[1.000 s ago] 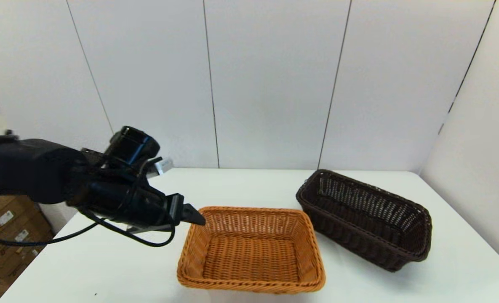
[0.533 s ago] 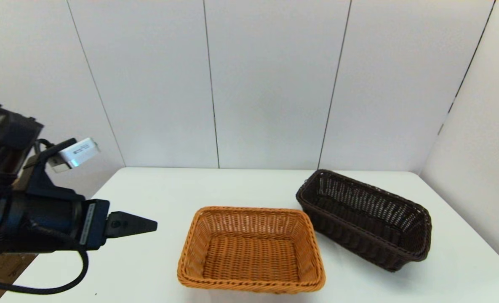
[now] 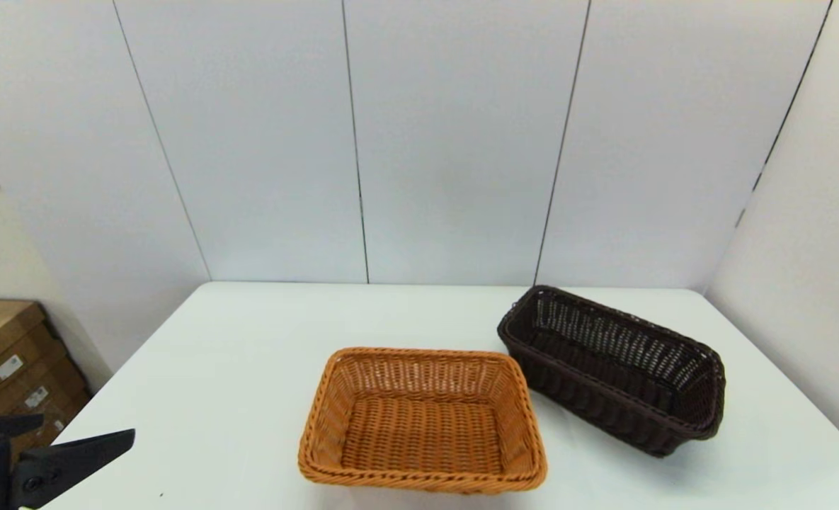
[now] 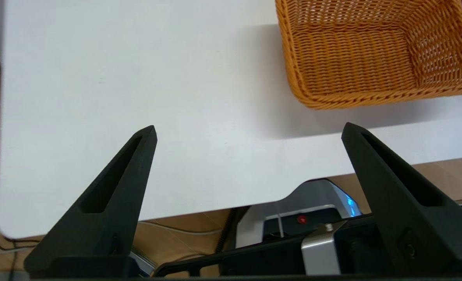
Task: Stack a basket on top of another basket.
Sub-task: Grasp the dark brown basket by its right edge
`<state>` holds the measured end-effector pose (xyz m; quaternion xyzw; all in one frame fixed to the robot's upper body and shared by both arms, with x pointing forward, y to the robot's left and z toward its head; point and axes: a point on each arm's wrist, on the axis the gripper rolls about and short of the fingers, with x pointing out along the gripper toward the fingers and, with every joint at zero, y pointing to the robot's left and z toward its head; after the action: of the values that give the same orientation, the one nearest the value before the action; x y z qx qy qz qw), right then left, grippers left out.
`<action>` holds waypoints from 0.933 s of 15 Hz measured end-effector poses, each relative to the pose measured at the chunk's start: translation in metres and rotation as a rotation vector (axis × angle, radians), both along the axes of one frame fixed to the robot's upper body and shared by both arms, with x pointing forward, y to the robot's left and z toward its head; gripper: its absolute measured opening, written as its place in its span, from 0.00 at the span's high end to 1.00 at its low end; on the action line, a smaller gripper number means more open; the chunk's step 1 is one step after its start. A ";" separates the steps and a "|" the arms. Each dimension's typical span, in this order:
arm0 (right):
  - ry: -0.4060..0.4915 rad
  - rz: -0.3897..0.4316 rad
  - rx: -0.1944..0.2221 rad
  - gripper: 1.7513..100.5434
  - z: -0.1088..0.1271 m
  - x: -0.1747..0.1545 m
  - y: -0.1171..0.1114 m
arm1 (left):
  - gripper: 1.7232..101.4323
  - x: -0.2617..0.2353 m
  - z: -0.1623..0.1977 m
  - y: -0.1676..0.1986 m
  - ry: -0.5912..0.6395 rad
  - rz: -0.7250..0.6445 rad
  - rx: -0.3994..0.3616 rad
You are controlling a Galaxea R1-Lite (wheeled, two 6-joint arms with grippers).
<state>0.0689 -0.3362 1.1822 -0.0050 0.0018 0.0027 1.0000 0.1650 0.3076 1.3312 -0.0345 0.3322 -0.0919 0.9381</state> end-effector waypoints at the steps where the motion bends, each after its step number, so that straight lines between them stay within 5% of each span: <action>1: 0.000 0.000 0.000 0.03 0.000 0.000 0.000 | 0.05 -0.011 0.000 0.006 -0.030 0.005 0.017; 8: 0.000 0.000 0.000 0.03 0.000 0.000 0.000 | 0.04 -0.083 -0.015 0.028 -0.292 0.086 0.183; 14: 0.000 0.000 0.000 0.03 0.000 0.000 0.000 | 0.04 -0.118 -0.048 0.029 -0.433 0.155 0.191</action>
<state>0.0689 -0.3361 1.1822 -0.0052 0.0016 0.0029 1.0000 0.0470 0.3367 1.2831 0.0496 0.1269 0.0068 0.9906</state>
